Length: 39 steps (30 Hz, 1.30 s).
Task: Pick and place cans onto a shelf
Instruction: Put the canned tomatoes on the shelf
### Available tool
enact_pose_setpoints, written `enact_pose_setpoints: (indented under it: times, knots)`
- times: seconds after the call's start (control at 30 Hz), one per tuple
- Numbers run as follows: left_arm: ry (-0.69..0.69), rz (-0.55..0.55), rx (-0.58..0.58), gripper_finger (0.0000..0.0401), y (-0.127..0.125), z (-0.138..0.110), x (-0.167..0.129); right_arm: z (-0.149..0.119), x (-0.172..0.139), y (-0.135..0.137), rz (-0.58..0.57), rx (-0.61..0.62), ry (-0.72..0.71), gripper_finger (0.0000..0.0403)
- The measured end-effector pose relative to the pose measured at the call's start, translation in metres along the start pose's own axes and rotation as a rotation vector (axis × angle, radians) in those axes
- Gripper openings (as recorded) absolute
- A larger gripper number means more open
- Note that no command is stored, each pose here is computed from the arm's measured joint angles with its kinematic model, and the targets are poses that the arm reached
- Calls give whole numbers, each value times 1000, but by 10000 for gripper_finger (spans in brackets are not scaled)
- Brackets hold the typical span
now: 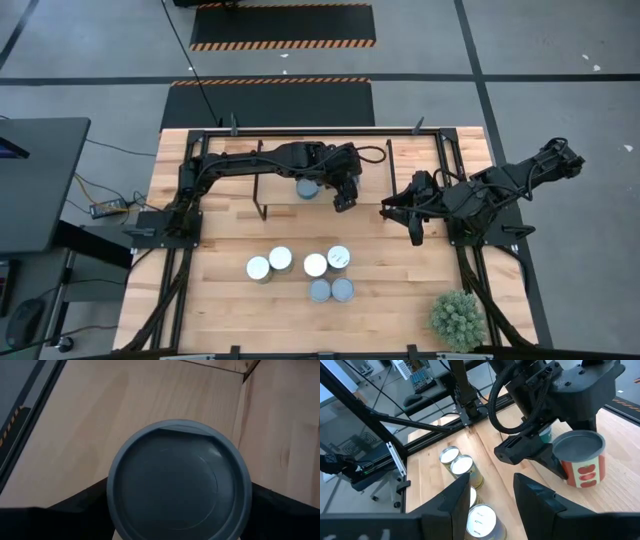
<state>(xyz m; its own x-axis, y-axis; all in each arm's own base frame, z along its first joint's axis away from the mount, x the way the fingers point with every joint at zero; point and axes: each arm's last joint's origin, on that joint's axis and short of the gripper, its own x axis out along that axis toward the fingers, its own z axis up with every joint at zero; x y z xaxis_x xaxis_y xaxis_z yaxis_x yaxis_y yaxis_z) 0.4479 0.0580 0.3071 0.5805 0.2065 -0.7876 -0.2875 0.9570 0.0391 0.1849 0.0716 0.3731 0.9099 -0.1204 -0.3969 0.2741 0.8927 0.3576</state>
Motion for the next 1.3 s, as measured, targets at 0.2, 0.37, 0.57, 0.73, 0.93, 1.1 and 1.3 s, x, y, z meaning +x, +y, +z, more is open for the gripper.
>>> enact_pose_setpoints:
  times: [0.2,0.37,0.57,0.73,0.93,1.1,1.3]
  knots:
    - [42,5,8,316,0,-4,0,0,0,0,0,0,0,158]
    - [86,-1,39,316,0,-8,0,0,0,0,0,0,0,158]
    - [134,-6,23,316,2,-13,-1,0,0,0,0,0,0,158]
    - [137,-15,40,316,1,-13,-1,0,0,0,0,0,0,158]
    - [183,-36,16,369,11,-16,-1,0,0,0,0,0,0,158]
    - [164,-41,23,391,11,-14,-7,0,0,0,0,0,0,158]
    - [153,-36,6,397,16,-13,-10,0,0,0,2,2,-3,158]
